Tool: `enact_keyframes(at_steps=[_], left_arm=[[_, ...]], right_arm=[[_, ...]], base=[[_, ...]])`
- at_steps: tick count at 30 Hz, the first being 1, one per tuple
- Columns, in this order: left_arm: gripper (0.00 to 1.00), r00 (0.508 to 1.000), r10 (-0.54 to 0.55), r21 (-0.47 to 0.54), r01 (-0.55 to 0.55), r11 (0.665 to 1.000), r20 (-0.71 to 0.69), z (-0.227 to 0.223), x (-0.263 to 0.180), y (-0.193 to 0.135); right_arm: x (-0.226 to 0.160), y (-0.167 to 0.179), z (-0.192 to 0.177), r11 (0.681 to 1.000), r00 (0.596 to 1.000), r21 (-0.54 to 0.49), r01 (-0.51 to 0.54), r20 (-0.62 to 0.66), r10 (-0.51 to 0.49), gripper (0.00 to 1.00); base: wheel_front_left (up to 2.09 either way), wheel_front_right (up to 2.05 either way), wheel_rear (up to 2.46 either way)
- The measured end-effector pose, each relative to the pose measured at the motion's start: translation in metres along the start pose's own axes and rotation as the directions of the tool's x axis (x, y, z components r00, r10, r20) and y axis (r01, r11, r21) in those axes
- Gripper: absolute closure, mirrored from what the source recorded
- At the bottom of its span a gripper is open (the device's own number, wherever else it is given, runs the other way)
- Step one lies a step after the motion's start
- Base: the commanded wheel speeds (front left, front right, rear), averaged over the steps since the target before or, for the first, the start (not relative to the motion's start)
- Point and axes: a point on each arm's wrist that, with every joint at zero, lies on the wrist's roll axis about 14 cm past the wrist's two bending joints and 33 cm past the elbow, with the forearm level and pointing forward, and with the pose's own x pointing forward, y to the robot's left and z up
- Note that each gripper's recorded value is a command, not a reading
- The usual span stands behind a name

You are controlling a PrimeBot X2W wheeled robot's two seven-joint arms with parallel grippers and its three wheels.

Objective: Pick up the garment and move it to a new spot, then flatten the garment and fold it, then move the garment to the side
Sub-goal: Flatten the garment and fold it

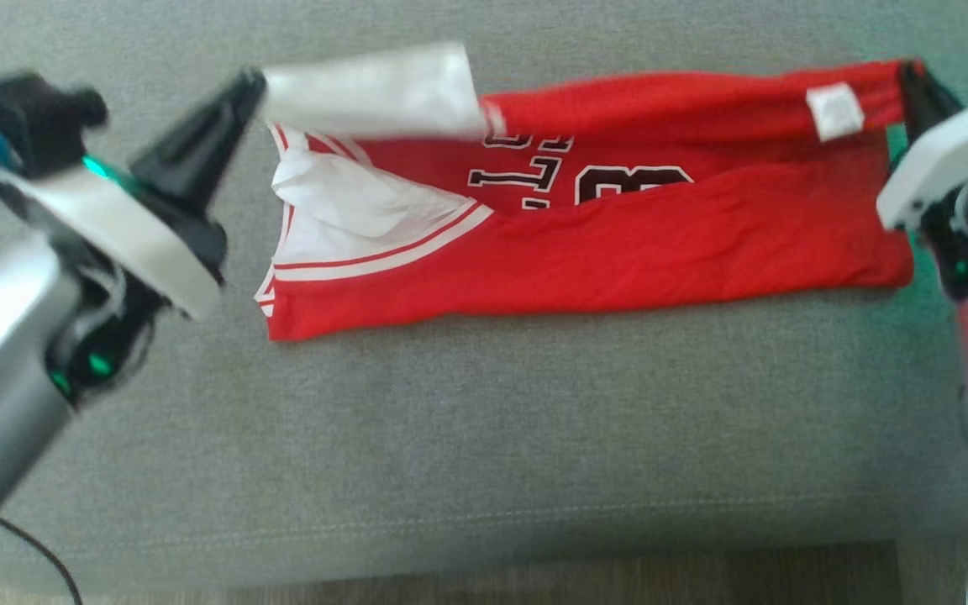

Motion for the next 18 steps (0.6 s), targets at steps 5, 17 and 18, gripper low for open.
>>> enact_keyframes(at_steps=[5,17,18], left_arm=[[1.00,0.999,0.011,-0.054,-0.013,0.998,-0.042,-0.026,-0.014,-0.011],[0.00,0.993,0.058,-0.141,-0.071,0.988,-0.099,-0.069,-0.033,-0.035],[0.00,0.993,0.076,-0.151,-0.088,0.985,-0.087,-0.067,-0.033,-0.035]], right_arm=[[-0.012,-0.005,-0.019,1.000,0.999,-0.012,0.005,-0.035,-0.005,1.00],[-0.040,-0.015,-0.038,0.998,0.997,0.041,0.050,-0.056,-0.047,0.00],[-0.044,-0.019,-0.038,0.996,0.997,0.059,0.063,-0.049,-0.060,0.00]], base=[[0.00,0.00,0.00],[0.00,0.00,0.00],[0.00,0.00,0.00]])
